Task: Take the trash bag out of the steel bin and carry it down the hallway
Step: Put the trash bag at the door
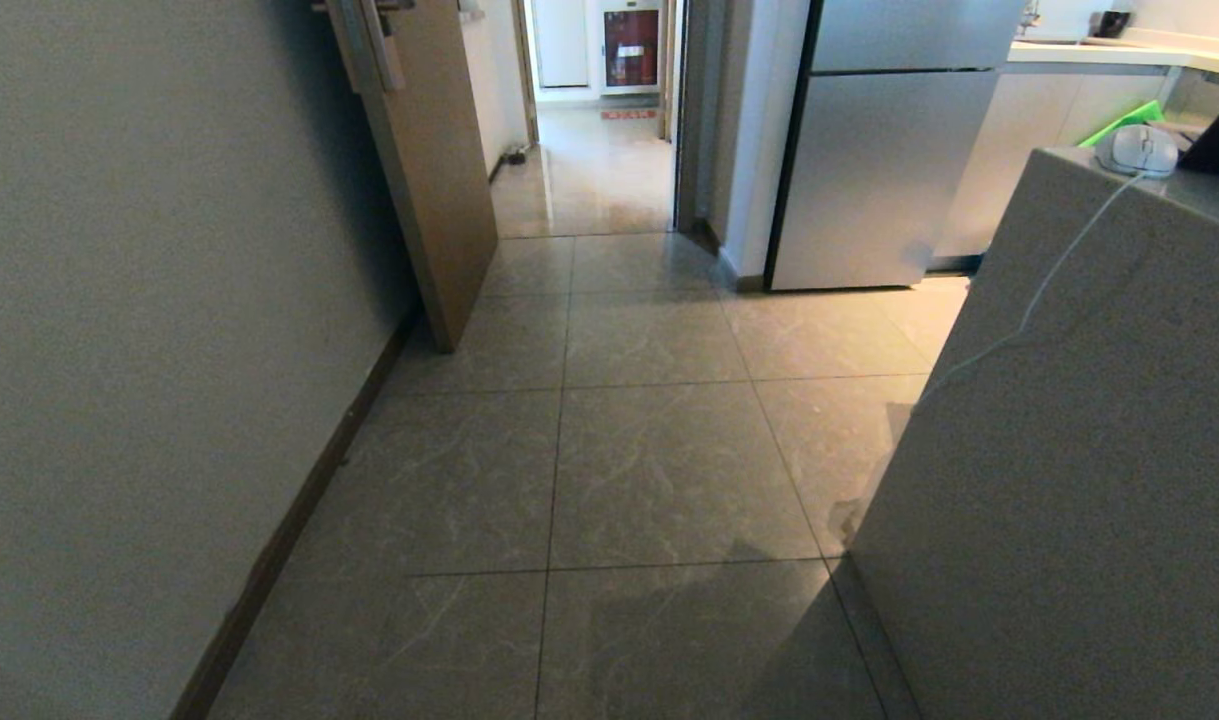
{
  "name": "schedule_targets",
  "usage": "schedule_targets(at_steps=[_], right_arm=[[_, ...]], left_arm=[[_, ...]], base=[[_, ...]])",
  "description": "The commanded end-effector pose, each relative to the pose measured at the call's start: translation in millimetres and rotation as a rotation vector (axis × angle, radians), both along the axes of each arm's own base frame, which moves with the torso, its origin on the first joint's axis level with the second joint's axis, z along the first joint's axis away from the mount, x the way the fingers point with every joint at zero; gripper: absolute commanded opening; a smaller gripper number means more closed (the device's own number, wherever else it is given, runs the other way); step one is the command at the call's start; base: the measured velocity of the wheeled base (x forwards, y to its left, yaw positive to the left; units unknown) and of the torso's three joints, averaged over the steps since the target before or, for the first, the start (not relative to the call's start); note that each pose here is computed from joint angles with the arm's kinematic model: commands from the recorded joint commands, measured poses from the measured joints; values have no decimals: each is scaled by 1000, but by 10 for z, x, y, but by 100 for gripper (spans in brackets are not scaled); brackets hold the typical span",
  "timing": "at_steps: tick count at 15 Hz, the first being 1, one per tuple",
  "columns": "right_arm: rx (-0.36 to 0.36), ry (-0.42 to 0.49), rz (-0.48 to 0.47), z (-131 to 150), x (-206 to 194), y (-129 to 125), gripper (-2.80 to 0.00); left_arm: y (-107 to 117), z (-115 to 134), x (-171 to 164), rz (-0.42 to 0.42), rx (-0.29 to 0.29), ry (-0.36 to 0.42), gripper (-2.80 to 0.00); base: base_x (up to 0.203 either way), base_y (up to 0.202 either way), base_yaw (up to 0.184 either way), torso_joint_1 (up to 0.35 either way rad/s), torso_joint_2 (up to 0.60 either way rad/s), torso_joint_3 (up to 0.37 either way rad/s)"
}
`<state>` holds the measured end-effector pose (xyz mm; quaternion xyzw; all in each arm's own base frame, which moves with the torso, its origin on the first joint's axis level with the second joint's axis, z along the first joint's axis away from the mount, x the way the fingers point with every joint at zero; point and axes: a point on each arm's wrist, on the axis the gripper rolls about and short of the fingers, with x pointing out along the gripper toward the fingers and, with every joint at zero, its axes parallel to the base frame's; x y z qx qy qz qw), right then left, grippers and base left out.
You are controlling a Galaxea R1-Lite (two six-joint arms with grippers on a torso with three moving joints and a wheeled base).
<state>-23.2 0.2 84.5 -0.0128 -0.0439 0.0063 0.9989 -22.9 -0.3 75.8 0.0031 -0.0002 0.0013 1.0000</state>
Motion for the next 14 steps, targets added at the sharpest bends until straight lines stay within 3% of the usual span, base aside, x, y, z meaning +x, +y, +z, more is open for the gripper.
schedule_targets(at_steps=[1, 14], right_arm=[[2, 37, -1, -106, 30, 0, -280], [16, 33, -5, -99, 29, -1, -280]], left_arm=[[0, 1, 1, 0, 0, 0, -280], [0, 1, 1, 0, -1, -1, -280]], base=[[190, 0, 3, 2, 2, 2], [190, 0, 1, 2, 1, 1]])
